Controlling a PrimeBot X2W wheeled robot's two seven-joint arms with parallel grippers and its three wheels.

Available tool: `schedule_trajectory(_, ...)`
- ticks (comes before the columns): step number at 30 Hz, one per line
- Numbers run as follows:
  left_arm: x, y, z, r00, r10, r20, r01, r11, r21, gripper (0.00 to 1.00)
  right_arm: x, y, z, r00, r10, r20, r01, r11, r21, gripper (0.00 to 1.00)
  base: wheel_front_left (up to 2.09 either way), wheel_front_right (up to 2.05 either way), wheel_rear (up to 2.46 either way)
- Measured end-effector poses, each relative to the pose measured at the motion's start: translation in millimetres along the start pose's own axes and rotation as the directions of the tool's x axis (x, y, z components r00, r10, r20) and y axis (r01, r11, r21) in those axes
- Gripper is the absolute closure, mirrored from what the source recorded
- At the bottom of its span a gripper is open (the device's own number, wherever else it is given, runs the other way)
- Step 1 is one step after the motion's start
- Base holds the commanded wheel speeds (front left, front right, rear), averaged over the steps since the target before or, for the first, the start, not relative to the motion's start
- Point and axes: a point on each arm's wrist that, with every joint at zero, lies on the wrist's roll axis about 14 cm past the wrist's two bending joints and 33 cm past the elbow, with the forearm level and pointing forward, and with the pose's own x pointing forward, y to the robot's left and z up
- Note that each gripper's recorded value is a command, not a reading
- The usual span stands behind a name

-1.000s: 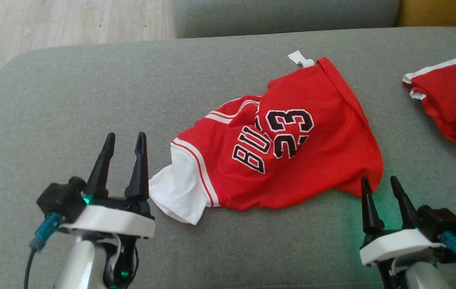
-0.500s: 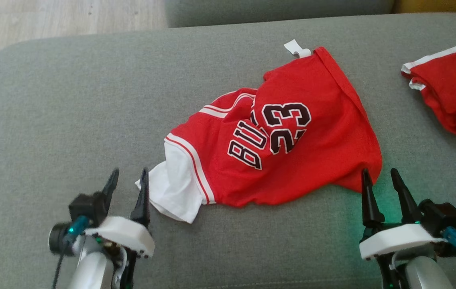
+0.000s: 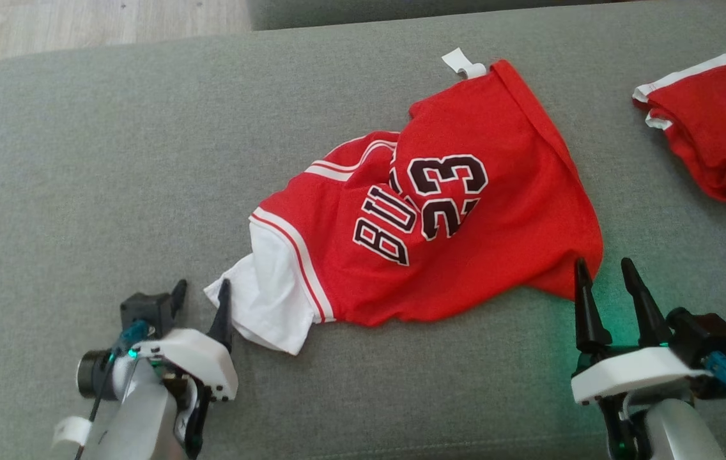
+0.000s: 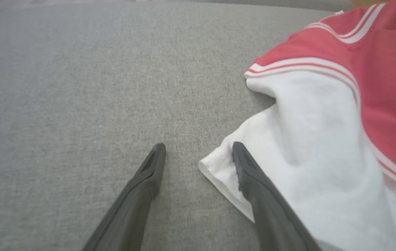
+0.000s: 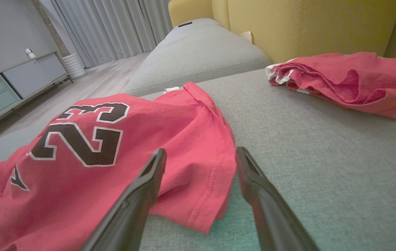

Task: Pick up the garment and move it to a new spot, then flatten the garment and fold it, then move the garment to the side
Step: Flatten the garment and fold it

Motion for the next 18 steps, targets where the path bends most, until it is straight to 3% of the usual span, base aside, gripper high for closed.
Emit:
schedule_trajectory(13,14,-9,-9,0.997,-0.045,-0.067,0.049,0.997,0.059,0.00,0,-5,3,1.000,-0.016,0.007,0.016,1.000,0.006,0.00,0.00,0.00,0.00)
schedule_trajectory(14,14,-11,-8,0.996,-0.056,-0.069,0.061,0.996,0.065,0.70,0,-6,3,1.000,-0.017,0.007,0.017,1.000,0.006,0.00,0.00,0.00,0.00)
schedule_trajectory(15,15,-12,-7,0.996,-0.065,-0.069,0.070,0.995,0.070,1.00,0,-6,3,1.000,-0.018,0.008,0.018,1.000,0.006,0.00,0.00,0.00,0.00)
schedule_trajectory(18,14,-18,-5,0.995,-0.081,-0.063,0.085,0.994,0.068,1.00,-1,-6,4,1.000,-0.018,0.010,0.018,1.000,0.007,0.00,0.00,0.00,0.00)
